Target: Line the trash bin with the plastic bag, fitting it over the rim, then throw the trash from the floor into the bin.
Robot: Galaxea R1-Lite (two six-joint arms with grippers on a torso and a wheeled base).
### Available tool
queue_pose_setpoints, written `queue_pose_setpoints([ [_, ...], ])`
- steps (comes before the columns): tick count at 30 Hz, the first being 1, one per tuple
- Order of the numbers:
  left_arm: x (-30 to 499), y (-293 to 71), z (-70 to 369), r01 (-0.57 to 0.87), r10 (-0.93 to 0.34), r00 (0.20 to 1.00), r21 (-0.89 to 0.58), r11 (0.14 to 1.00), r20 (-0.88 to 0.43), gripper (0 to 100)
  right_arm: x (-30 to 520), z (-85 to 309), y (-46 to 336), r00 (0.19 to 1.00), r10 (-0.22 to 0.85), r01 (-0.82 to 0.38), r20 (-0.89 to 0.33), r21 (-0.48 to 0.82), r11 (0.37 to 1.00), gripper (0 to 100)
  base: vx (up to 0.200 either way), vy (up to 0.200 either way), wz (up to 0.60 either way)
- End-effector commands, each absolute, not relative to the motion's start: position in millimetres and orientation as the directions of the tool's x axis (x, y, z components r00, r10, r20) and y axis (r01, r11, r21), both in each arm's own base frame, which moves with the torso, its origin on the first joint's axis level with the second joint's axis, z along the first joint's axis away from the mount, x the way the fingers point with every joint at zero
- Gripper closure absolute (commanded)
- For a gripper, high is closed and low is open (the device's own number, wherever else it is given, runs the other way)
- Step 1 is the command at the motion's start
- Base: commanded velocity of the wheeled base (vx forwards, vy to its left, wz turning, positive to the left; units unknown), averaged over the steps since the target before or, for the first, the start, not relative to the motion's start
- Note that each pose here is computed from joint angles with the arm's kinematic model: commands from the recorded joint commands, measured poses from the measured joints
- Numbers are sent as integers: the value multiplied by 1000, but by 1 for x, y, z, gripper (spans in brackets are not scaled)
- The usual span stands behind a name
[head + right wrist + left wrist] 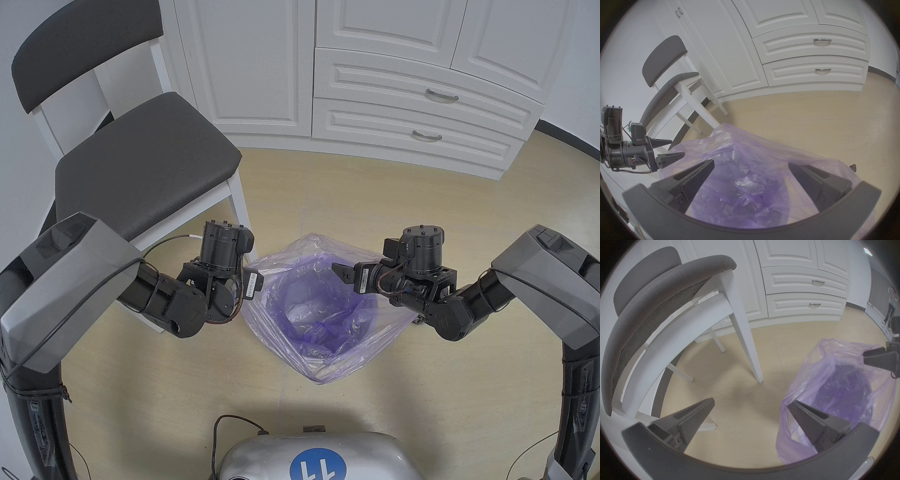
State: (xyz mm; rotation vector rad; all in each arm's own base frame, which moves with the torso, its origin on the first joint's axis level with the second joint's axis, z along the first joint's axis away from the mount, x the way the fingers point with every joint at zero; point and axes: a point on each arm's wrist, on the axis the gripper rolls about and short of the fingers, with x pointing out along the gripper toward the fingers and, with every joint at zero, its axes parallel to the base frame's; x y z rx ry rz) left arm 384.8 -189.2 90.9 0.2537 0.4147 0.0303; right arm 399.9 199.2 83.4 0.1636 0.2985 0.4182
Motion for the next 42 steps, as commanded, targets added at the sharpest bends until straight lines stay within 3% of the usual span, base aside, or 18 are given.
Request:
queue_pose_setpoints([
  [1, 397, -185, 80, -4, 105, 914, 250, 968, -392, 0, 409, 70, 195, 877, 406, -357, -256, 217, 908, 0, 0, 0, 0],
  [8, 411, -181, 72, -31, 125, 917, 244, 969, -379, 0, 421, 69, 194, 889, 397, -337, -230, 260, 905, 0, 0, 0, 0],
  [19, 428, -172, 79, -129, 199, 929, 233, 964, -311, 0, 429, 75, 197, 905, 415, -362, -90, 344, 866, 0, 0, 0, 0],
  [42, 455, -183, 56, -160, 202, 950, 182, 970, -240, 0, 459, 47, 189, 924, 379, -338, -48, 364, 868, 0, 0, 0, 0],
])
